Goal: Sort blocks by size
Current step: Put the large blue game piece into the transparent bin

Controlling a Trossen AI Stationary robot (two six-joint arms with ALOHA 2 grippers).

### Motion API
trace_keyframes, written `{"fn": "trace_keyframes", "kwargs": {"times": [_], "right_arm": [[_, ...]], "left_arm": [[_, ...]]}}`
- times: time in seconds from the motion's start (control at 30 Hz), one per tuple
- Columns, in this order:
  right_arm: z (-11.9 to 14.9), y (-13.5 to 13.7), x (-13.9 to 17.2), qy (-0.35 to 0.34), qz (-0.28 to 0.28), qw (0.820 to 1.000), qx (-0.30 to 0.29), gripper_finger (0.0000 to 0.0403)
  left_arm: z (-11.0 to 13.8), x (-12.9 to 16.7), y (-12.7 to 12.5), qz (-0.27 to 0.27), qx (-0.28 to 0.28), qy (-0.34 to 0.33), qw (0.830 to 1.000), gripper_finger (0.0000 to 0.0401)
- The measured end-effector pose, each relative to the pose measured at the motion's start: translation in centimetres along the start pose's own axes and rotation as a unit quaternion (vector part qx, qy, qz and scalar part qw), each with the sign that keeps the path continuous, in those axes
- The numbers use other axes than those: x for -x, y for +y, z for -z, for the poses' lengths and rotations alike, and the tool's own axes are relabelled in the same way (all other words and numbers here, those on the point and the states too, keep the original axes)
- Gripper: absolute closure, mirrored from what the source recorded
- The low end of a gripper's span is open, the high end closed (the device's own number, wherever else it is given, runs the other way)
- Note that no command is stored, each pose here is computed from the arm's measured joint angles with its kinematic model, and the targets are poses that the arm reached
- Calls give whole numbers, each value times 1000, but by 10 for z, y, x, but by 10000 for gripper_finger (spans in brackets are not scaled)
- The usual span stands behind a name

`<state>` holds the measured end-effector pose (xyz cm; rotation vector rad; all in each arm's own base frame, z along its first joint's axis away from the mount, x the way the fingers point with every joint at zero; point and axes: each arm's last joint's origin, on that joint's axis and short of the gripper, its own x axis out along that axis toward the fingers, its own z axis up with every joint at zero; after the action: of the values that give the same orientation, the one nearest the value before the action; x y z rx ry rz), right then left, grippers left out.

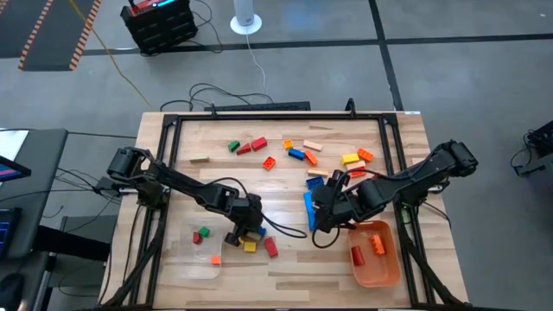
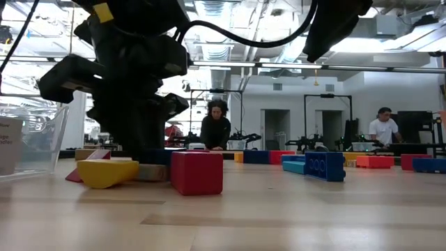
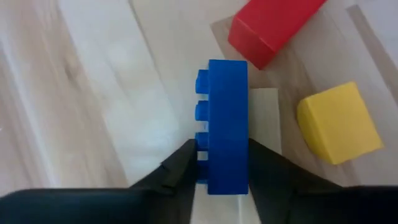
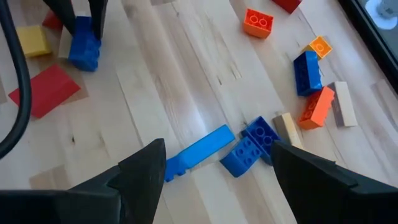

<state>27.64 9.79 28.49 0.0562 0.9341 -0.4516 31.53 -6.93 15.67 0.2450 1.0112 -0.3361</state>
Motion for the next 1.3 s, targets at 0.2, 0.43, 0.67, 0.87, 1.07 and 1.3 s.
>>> {"fn": "trace_keyframes", "kwargs": {"times": [0.2, 0.43, 0.67, 0.87, 1.07, 1.3], "right_arm": [[6, 2, 6, -4, 14, 1000, 20, 88], [17, 1, 20, -15, 51, 998, 23, 88], [23, 23, 7, -94, 13, 994, 49, 88], [13, 40, -4, -209, -38, 974, 85, 88], [0, 35, -14, -240, -22, 965, 101, 87], [-10, 32, -26, -254, -16, 960, 115, 88]], "left_arm": [[2, 6, 8, -8, 23, 1, 1000, 316], [-3, 46, 25, -55, 34, -45, 997, 316], [-15, 76, 37, -96, 22, -166, 981, 316], [-25, 78, 41, -108, 13, -260, 960, 312], [-35, 84, 41, -114, 6, -315, 942, 311], [-38, 87, 42, -119, 8, -339, 933, 310]]}}
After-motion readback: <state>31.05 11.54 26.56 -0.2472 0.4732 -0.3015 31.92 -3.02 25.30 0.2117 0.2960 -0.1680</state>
